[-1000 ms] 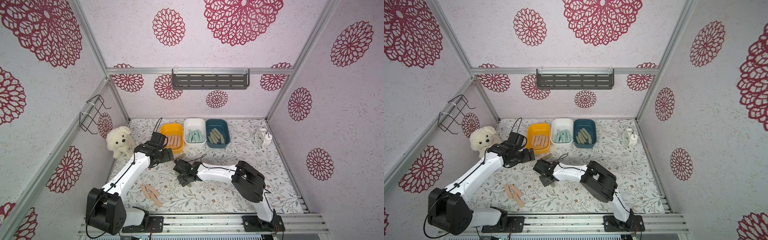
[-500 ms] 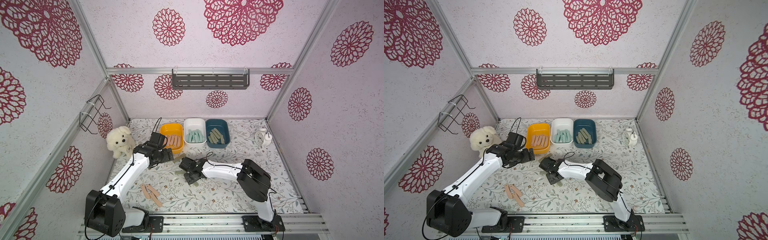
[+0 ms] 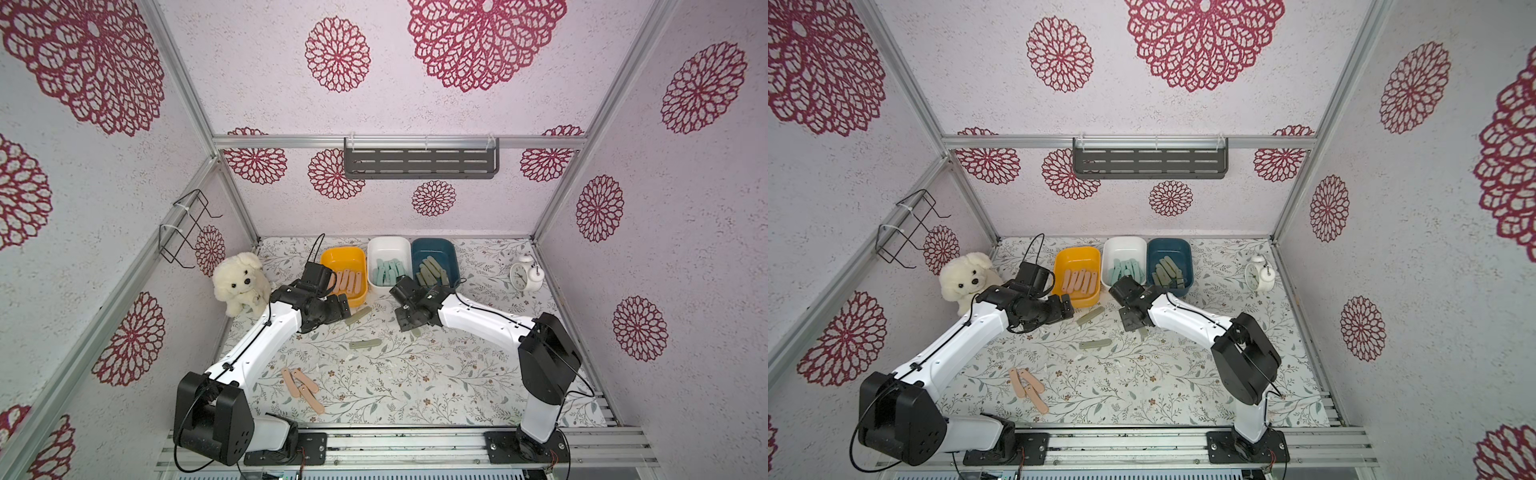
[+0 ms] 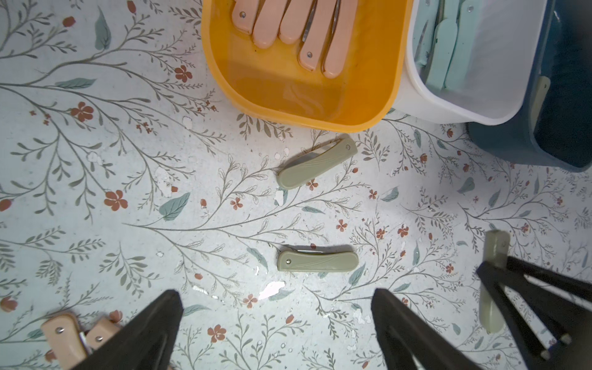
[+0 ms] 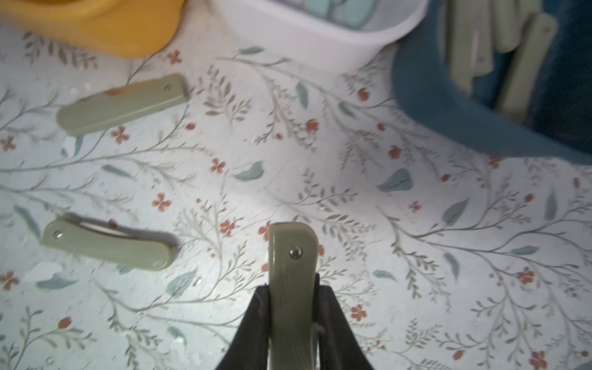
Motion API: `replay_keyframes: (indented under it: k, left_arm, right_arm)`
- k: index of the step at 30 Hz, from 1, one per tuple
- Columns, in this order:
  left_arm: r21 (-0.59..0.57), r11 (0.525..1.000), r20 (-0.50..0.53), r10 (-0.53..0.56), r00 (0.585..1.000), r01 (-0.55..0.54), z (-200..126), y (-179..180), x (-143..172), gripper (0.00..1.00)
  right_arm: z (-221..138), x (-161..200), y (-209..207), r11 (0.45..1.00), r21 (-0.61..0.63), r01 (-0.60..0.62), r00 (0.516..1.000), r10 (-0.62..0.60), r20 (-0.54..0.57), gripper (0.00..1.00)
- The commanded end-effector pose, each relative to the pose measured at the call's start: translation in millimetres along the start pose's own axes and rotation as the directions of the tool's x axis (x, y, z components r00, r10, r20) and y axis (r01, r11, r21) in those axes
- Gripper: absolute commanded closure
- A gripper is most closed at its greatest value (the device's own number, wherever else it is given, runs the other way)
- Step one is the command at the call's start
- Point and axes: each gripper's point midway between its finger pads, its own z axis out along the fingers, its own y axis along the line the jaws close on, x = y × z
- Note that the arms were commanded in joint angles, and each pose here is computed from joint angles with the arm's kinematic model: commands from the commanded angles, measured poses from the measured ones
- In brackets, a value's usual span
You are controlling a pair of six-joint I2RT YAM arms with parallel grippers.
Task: Place the fruit knives into the storage box by color
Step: Place the fruit knife in the storage box.
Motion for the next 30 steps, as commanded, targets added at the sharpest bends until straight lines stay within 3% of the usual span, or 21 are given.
replay_keyframes:
  k: [1, 7, 11, 19, 24, 30]
  left_arm:
    - [0.037, 0.999, 0.028, -0.024, 0.999, 0.023, -1, -9, -13, 0.03]
    - [0.041, 0.999, -0.002, -0.029, 1.000, 0.029, 10, -11, -10, 0.03]
    - [0.037, 0.999, -0.027, -0.020, 0.999, 0.021, 16, -12, -8, 0.03]
    - [0.066, 0.990, -0.136, 0.135, 0.982, -0.127, 37, -21, 18, 0.03]
    - [0.092, 0.958, -0.240, 0.285, 0.928, -0.270, 56, -38, 44, 0.03]
    - [0.148, 0.912, -0.335, 0.411, 0.848, -0.383, 79, -55, 69, 0.03]
  right_arm:
    - [-14, -45, -46, 0.997, 0.068, -0.039, 0.994, 0.032, 0.107, 0.81]
    - [11, -104, -102, 0.987, 0.112, -0.119, 0.976, 0.095, 0.194, 0.82]
    - [38, -122, -127, 0.979, 0.136, -0.149, 0.970, 0.118, 0.211, 0.82]
    - [99, -141, -146, 0.979, 0.135, -0.156, 0.972, 0.128, 0.196, 0.80]
    - [107, -146, -145, 0.982, 0.122, -0.146, 0.974, 0.122, 0.189, 0.66]
    - [61, -155, -134, 0.988, 0.057, -0.140, 0.963, 0.123, 0.238, 0.34]
